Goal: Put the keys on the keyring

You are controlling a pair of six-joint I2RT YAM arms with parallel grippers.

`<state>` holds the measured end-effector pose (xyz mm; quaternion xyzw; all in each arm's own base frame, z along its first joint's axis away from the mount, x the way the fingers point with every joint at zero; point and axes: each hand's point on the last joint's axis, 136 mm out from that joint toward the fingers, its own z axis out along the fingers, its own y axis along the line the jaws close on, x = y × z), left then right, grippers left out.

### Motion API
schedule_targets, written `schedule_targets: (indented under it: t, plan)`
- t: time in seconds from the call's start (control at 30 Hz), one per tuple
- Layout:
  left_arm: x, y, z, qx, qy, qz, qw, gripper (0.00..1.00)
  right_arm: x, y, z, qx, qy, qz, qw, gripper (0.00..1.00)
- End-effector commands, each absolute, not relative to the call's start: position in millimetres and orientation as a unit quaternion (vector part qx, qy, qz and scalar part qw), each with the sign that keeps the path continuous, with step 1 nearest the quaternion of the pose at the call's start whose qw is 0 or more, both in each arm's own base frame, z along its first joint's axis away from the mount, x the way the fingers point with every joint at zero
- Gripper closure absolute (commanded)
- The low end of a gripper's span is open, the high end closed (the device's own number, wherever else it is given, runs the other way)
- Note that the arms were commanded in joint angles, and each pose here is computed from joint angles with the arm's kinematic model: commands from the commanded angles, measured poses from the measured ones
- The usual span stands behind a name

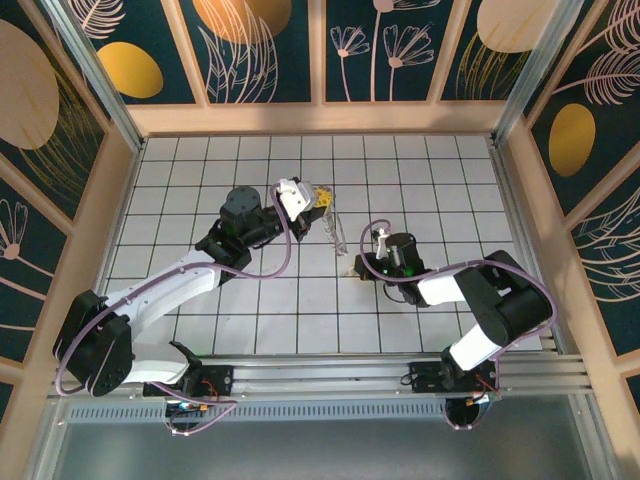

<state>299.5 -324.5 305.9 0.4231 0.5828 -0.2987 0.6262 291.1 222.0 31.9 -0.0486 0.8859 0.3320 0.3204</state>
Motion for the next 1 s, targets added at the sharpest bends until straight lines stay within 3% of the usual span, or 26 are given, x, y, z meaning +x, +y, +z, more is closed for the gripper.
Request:
schedule_targets:
  t: [0.0,0.13,0.97]
  plan:
    - [297.8,-325.2,321.7,0.422,0.56,-0.3,0.647,1.0,290.3,229.9,36.2,-0.058,0.883,0.342,0.315,0.86]
    - [297.8,-325.5,321.9,0.422,0.559,-0.301,0.647,1.0,289.1,230.2,35.4,-0.059,0.885,0.342,0.312,0.76]
    - [298.4,-324.9,324.2,0.421,0.557,-0.299,0.651,1.0,289.6,226.1,28.3,-0.072,0.898,0.311,0.303,0.76]
